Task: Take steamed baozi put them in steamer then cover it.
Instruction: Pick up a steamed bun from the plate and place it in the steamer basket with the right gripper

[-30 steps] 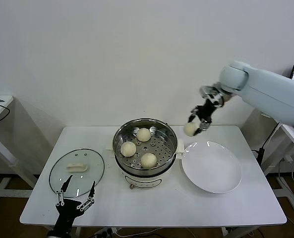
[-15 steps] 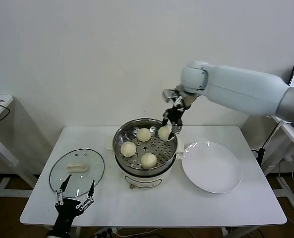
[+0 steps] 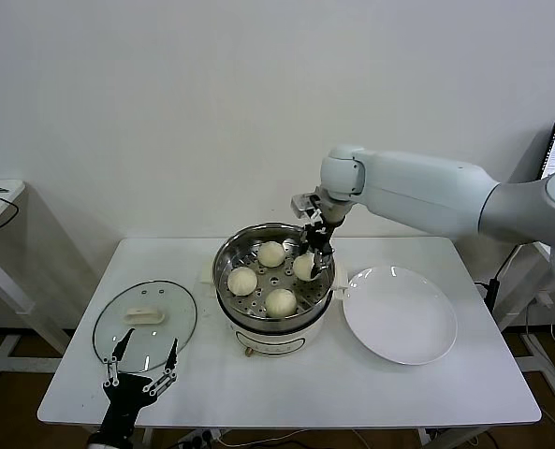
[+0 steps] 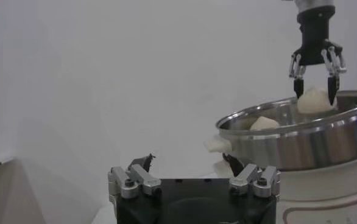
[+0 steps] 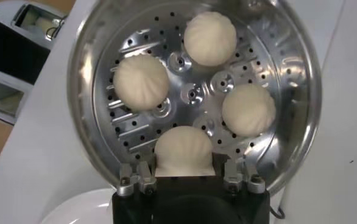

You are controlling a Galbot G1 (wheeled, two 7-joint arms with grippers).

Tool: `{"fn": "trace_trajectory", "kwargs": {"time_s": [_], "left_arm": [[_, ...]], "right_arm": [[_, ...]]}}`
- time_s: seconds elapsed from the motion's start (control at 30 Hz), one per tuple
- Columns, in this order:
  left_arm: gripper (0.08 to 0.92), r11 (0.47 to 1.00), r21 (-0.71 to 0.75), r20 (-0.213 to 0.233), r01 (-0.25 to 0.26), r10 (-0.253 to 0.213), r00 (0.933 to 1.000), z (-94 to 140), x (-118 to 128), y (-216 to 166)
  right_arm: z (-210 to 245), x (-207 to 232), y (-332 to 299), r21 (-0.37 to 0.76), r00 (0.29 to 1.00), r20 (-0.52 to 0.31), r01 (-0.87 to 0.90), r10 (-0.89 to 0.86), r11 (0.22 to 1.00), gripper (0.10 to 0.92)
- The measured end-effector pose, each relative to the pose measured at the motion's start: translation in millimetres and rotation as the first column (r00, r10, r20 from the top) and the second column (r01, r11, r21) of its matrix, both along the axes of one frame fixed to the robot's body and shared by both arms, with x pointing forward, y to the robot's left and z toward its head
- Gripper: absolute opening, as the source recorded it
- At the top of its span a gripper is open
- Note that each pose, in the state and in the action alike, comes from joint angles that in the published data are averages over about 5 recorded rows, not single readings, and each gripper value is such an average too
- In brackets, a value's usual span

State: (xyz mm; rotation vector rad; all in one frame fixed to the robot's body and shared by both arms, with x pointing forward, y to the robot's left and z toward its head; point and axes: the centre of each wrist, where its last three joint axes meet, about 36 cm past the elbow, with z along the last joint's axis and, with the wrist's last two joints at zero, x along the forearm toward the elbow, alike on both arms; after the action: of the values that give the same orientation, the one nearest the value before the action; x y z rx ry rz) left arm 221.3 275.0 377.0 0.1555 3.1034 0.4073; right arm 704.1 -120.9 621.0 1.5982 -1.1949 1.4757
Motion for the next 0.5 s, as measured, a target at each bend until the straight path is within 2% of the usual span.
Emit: {"fn": "trace_trajectory", "kwargs": {"time_s": [0.27,0.5], "left_arm": [[0.823,1.0,0.002,0.009,-0.001,0.001,1.0,2,0,1],[0.823,1.0,0.007,0.016,-0.005,0.005,0.9999,6,1,3]], "right_arm": [[-20,3,4,-0.01,1.0,0.006,0.006,-0.006,1.0,0.651],[-20,3,3,0.001,1.0,0.015,0.006,-0.006,1.0,0.8]]}}
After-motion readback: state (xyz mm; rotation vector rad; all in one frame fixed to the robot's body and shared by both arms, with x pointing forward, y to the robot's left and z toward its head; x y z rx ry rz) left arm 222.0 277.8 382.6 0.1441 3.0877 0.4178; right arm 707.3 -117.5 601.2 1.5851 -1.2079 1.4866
